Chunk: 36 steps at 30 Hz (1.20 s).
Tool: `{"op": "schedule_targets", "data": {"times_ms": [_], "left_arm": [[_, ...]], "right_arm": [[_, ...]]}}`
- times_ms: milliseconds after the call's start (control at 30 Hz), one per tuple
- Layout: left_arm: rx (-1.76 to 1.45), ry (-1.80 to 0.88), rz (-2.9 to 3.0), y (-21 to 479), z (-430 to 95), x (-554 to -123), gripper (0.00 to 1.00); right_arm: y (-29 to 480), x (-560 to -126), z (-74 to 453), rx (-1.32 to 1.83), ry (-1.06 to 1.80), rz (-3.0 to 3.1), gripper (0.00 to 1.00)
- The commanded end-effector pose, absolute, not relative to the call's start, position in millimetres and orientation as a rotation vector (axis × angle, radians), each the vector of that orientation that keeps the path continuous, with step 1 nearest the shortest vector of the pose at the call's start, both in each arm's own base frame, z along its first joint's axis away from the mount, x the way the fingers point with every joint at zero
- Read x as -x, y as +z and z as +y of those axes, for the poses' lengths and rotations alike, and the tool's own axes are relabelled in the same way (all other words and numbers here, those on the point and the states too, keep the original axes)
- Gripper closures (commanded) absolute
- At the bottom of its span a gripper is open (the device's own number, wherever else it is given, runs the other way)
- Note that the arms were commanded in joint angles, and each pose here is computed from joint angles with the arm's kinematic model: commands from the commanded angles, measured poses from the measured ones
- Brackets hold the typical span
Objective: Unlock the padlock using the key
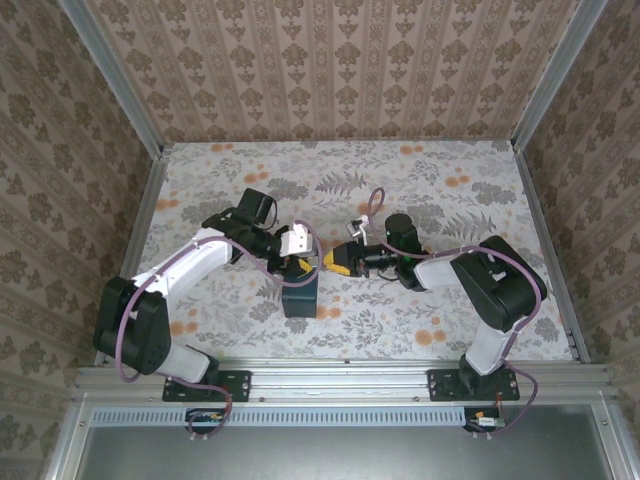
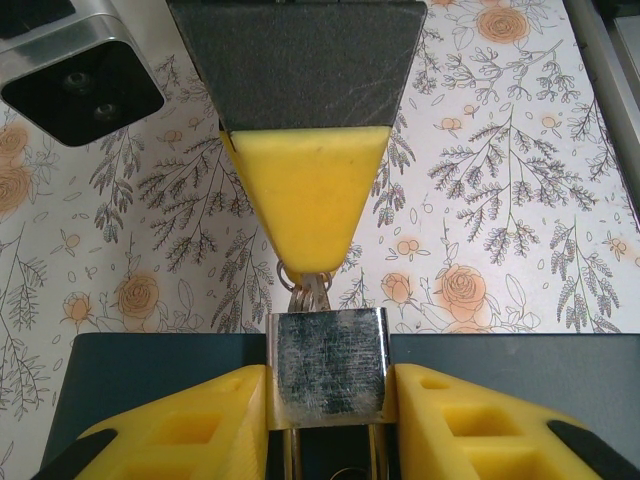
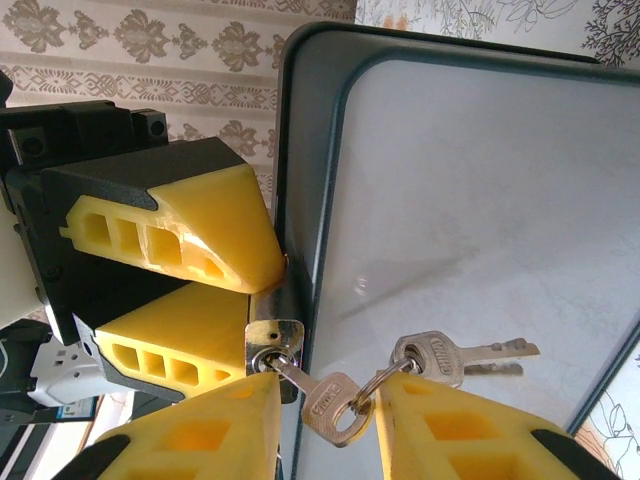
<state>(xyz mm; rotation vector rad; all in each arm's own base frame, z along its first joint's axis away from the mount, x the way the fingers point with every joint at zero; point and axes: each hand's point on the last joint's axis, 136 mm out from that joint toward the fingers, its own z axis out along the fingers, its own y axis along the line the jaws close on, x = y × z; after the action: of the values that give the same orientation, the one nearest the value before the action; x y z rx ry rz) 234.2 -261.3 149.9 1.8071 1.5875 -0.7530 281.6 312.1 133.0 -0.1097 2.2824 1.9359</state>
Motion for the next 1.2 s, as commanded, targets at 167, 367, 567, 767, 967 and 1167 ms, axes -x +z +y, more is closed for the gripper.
{"op": "schedule_targets", "data": {"times_ms": [167, 367, 567, 767, 967, 1167], "left_arm": [[-1.804, -0.784, 1.598, 149, -263, -235, 0.64], [-1.803, -0.783, 1.600, 149, -263, -235, 0.65], [-1.802, -0.787, 1.604, 148, -263, -235, 0.65], [-1.802, -0.786, 1.606, 148, -263, -235, 0.65], [-1.804, -0.788, 1.610, 147, -263, -235, 0.65], [-1.804, -0.786, 1.609, 147, -263, -235, 0.66]], "right_arm": [[140, -283, 313, 0.100, 1.931, 2.263, 0.71], [142, -283, 313, 0.100, 1.932, 2.255, 0.75], [145, -284, 313, 0.105, 1.935, 2.239, 0.78], [149, -284, 313, 0.115, 1.938, 2.229, 0.73], [151, -284, 313, 0.122, 1.928, 2.230, 0.78], [155, -284, 313, 0.133, 1.930, 2.216, 0.89]]}}
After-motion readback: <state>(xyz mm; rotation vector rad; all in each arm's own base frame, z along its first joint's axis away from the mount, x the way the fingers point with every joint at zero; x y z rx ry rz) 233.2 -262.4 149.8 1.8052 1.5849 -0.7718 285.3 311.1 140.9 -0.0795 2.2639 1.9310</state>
